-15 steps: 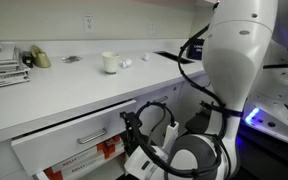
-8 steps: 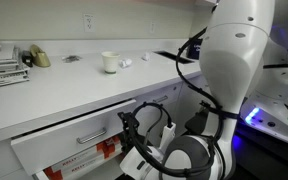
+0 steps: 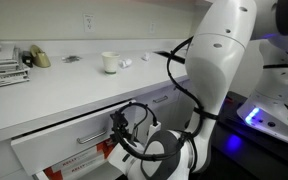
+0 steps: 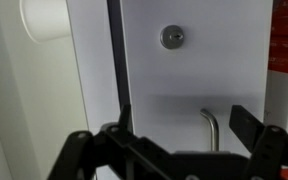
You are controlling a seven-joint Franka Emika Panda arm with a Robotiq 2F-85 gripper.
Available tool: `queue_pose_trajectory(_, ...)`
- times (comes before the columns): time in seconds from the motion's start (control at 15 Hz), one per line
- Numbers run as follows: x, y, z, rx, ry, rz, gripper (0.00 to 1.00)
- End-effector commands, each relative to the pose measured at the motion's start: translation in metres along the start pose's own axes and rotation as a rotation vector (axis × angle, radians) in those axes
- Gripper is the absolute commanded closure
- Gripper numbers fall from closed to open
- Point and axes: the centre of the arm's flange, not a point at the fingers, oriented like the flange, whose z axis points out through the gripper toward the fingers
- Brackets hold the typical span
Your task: Open the drawer on the left under books
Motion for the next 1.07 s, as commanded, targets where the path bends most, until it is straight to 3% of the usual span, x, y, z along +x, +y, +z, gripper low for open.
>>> queue_pose_trajectory(0.0,0.028,-0.013,0.011,0.036,0.042,0.017,0.0)
queue_pose_trajectory(0.6,0.053,-0.026,0.021,0.051,0.075,0.044,0.0)
queue_pose_trajectory(1.0,0.061,-0.034,0.027,0.013,0.099,0.003,0.0)
